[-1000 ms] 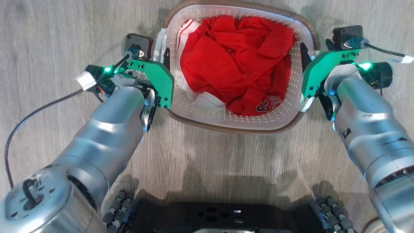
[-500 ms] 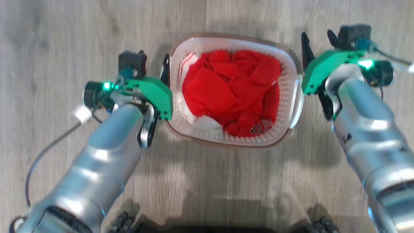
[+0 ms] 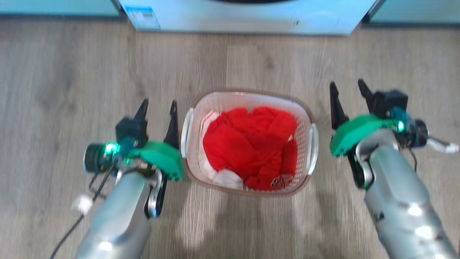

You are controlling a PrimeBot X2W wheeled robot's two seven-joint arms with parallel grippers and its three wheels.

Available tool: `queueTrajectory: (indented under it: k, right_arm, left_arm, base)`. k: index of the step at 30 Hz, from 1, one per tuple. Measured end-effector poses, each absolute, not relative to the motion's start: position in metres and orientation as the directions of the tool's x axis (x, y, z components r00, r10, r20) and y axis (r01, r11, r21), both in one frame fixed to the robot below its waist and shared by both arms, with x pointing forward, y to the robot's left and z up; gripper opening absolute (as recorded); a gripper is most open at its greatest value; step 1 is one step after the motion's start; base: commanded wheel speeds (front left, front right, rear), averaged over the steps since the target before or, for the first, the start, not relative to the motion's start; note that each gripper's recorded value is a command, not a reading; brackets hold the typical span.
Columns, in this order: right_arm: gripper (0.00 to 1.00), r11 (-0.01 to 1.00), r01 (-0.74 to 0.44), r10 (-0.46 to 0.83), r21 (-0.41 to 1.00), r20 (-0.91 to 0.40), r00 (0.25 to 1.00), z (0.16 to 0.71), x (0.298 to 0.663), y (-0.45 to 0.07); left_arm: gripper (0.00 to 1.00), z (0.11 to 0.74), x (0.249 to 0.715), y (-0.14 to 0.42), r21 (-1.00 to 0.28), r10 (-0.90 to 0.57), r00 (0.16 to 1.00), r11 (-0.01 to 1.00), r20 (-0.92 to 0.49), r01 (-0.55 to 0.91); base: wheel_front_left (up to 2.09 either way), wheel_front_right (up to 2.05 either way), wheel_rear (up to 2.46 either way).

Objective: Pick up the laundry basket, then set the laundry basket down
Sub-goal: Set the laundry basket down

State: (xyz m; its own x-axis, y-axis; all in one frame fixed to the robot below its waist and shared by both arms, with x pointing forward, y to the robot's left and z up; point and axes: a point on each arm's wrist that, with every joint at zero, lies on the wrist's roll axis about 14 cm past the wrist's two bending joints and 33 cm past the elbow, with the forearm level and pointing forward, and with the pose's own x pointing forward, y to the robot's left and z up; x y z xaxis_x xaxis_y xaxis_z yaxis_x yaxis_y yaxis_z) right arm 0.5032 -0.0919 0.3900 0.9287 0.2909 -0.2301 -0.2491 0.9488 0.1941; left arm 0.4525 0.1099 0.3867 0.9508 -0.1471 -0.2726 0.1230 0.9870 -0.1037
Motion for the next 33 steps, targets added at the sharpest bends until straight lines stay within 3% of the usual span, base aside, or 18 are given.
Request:
queueTrajectory:
  k: [13, 33]
  right_arm:
    - [1.0, 0.939, -0.273, 0.285, 0.211, -0.03, 0.958, 0.468, 0.437, -0.096]
    - [1.0, 0.955, -0.202, 0.194, 0.217, 0.06, 0.979, 0.498, 0.366, -0.127]
  left_arm:
    - [1.0, 0.454, 0.389, 0.141, -0.085, -0.056, 0.994, 0.995, -0.089, 0.048]
    - [1.0, 0.488, 0.33, 0.147, -0.102, -0.032, 0.999, 0.994, 0.016, 0.034]
  base:
    - [0.0, 0.0, 0.0]
    - [0.0, 0.0, 0.0]
